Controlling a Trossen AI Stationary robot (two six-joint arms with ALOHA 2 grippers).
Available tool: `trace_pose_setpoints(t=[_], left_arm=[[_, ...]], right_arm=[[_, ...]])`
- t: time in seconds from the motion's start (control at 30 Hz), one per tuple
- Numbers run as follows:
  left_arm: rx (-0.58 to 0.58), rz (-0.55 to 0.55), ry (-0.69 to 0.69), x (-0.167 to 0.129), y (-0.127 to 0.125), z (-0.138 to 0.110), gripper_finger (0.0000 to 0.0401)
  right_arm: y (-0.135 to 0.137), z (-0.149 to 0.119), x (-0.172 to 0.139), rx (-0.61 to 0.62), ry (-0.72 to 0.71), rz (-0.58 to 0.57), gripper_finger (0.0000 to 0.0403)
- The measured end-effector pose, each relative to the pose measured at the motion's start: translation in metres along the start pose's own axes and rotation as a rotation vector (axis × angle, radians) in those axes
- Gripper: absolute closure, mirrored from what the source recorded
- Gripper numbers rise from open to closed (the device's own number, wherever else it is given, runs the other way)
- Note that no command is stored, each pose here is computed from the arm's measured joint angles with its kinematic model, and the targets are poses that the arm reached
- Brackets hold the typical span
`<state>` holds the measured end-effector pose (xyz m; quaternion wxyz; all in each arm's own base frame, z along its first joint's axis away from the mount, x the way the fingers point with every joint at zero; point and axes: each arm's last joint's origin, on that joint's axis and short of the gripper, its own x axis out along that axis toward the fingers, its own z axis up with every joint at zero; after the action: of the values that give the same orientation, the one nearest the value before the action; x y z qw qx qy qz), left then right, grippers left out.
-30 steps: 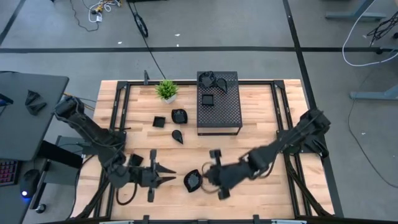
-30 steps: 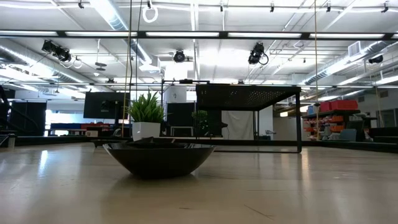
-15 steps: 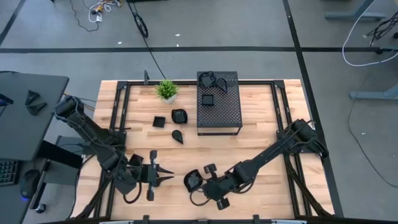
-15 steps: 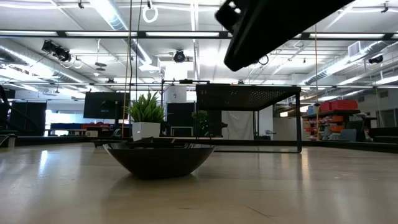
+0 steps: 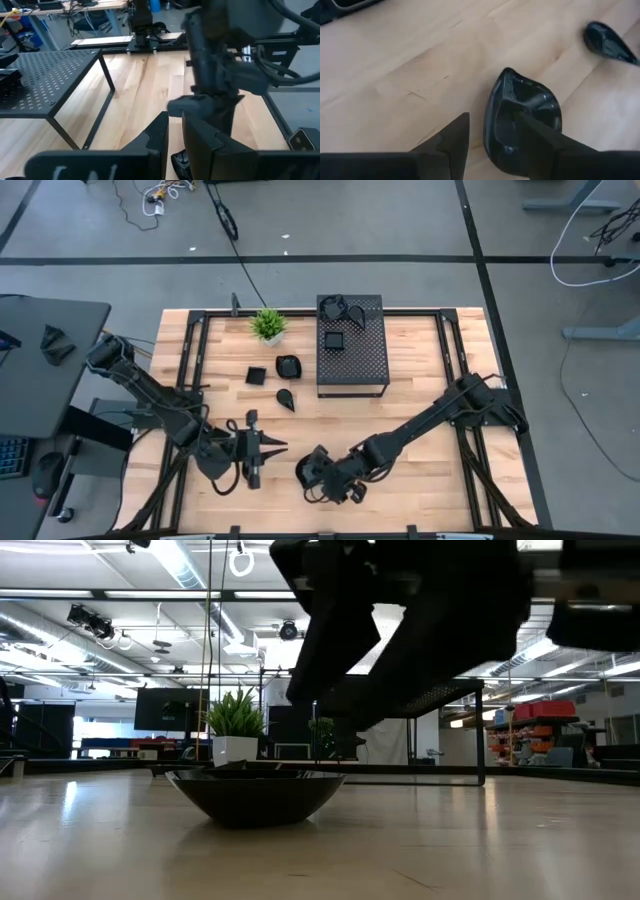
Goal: Pick & Place Mini shaped plates
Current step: Stack the bottom leaf shaped plate on top of the leaf shaped plates on the shelf
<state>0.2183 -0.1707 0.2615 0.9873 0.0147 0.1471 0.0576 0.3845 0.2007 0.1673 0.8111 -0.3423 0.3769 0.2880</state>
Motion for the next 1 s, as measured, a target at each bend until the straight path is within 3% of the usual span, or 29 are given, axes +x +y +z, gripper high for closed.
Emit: trace_pose_setpoints(t=[0.47,1.0], left_arm=[[-0.008,0.023,-0.003,0.005,0.005,0.002,0.0341],[-0.004,-0.022,0.007,0.005,0.004,0.002,0.0341]], right_arm=[[0.007,-0.012,0.025,-0.078,0.074,0.008,0.0277],[0.006,-0.014,0.025,-0.086,0.097,-0.003,0.0377]])
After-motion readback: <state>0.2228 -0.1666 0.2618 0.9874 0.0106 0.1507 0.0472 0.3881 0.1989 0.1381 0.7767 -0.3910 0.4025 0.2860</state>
